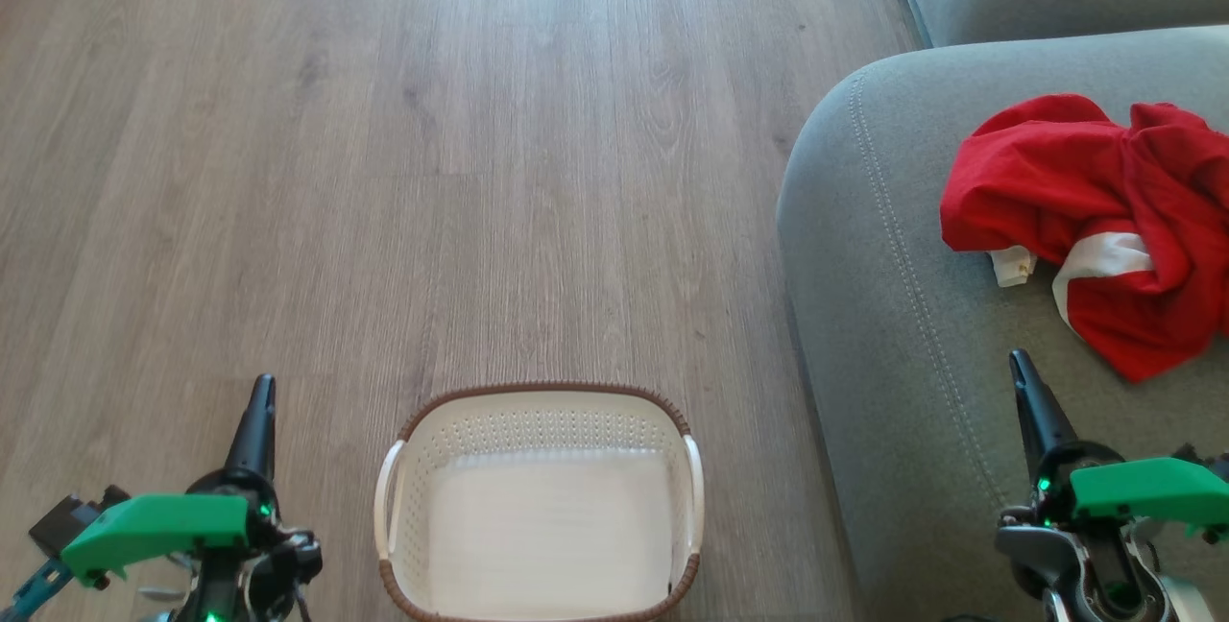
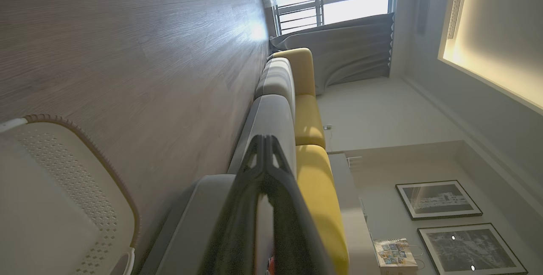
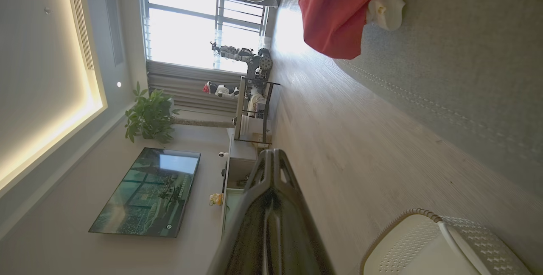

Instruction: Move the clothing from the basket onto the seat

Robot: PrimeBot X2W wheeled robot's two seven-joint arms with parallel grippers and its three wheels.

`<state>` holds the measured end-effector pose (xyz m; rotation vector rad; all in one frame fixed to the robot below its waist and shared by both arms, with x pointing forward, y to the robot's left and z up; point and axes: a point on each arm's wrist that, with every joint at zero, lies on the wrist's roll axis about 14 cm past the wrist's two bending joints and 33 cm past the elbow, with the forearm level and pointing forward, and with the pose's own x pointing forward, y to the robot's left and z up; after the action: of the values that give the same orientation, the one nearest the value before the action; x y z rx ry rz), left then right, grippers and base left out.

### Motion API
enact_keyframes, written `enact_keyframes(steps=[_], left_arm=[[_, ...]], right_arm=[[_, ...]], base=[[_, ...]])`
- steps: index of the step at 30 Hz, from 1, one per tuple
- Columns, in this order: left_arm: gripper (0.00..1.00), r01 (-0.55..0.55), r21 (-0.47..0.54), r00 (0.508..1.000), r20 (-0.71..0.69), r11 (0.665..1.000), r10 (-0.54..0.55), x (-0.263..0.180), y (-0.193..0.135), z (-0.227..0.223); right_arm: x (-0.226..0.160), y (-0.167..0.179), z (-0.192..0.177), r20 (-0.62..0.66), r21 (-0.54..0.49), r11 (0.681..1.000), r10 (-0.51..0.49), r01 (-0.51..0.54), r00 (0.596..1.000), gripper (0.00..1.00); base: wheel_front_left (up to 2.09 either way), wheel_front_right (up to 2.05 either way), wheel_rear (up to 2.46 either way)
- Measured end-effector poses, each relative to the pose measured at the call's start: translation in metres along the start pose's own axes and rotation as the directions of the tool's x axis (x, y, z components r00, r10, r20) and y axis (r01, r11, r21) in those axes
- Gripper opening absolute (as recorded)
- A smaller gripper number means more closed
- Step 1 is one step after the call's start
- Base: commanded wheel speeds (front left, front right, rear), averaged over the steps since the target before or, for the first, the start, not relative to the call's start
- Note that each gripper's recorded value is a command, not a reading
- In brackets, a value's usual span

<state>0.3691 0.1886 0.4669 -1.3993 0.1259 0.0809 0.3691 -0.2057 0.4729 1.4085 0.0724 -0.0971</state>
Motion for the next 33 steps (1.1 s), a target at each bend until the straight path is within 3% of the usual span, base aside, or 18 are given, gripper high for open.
enact_keyframes(steps=[16, 33], left_arm=[[0.0, 0.036, -0.169, 0.999, 0.0, 0.985, -0.037, 0.0036, -0.0083, 0.0023], [0.0, 0.04, -0.173, 0.999, -0.004, 0.984, -0.041, 0.0043, -0.0097, 0.0011]], right_arm=[[0.0042, 0.0058, 0.0046, 0.007, 0.154, 0.988, 0.022, -0.023, 1.0, 0.0], [0.0041, 0.0056, 0.005, 0.009, 0.158, 0.987, 0.022, -0.023, 1.0, 0.0]], base=[[0.0, 0.0, 0.0], [0.0, 0.0, 0.0]])
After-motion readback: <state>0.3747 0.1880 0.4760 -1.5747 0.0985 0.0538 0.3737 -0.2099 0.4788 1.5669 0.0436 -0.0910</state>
